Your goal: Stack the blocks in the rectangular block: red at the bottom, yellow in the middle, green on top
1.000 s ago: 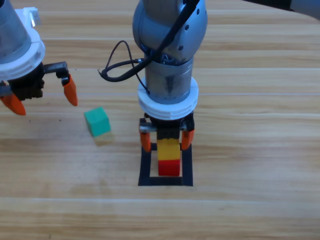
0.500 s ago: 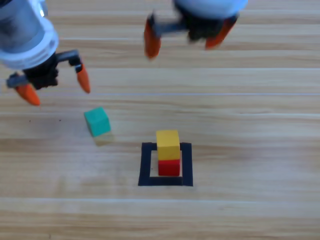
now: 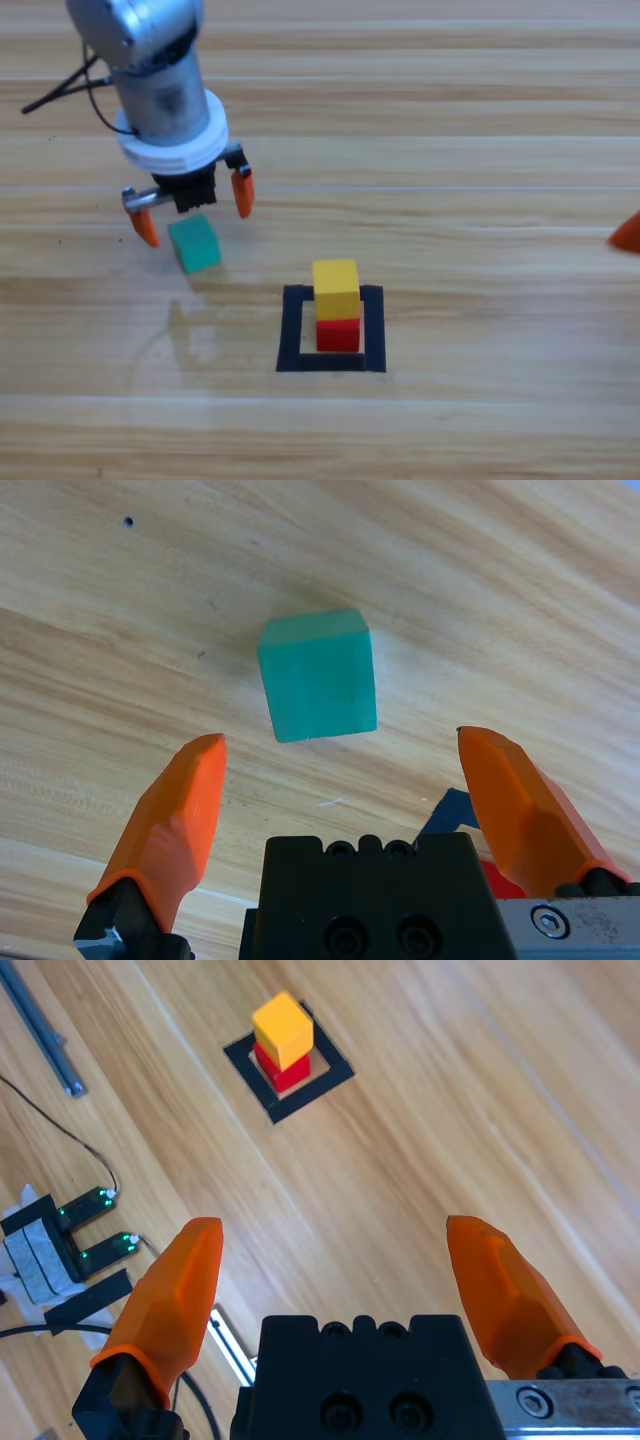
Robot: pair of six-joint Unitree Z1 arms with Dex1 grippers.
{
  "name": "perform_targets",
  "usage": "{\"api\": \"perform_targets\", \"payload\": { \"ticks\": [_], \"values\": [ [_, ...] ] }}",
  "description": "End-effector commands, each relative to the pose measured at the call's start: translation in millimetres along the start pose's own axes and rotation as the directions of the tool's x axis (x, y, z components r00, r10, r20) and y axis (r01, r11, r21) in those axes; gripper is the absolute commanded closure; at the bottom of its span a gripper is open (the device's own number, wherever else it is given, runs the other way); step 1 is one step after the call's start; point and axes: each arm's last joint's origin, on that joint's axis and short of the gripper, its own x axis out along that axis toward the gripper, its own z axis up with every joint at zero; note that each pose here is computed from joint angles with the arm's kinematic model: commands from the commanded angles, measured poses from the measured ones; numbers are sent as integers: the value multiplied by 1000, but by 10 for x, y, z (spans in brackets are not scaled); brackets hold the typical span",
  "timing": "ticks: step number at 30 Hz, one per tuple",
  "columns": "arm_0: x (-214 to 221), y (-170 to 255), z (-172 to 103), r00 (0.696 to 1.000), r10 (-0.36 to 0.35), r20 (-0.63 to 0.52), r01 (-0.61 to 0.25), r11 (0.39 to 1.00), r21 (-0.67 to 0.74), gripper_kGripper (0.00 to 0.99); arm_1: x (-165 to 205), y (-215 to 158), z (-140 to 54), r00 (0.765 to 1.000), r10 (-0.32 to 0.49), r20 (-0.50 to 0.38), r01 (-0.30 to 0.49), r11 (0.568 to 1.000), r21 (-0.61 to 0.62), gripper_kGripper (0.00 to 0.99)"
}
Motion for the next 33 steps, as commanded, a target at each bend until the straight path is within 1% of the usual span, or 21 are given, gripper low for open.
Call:
{"api": "perform_targets", "payload": {
  "ticks": [1, 5, 10, 19, 27, 33],
  "values": [
    [250, -133, -63, 997, 78, -16, -78, 997, 5, 0, -217, 28, -253, 995, -27, 98, 29, 999, -22, 7],
    [330, -196, -29, 994, 103, -28, -103, 995, -1, 0, -86, 26, -252, 997, 39, 63, -36, 999, -39, 7],
    [393, -219, -16, 993, 114, -35, -115, 993, -9, 0, 79, -8, -219, 997, 71, 15, -70, 997, -34, 7],
    [474, -133, 87, 990, 131, -59, -134, 990, -44, 1, 174, -28, -231, 997, 76, -18, -76, 996, -36, 8],
    [667, -74, 177, 983, 157, -94, -162, 986, -46, 1, 212, -36, -234, 996, 80, -32, -82, 996, -32, 8],
    [716, -77, 178, 984, 151, -99, -156, 987, -42, 2, 246, -44, -227, 996, 84, -42, -86, 996, -30, 8]
  ]
}}
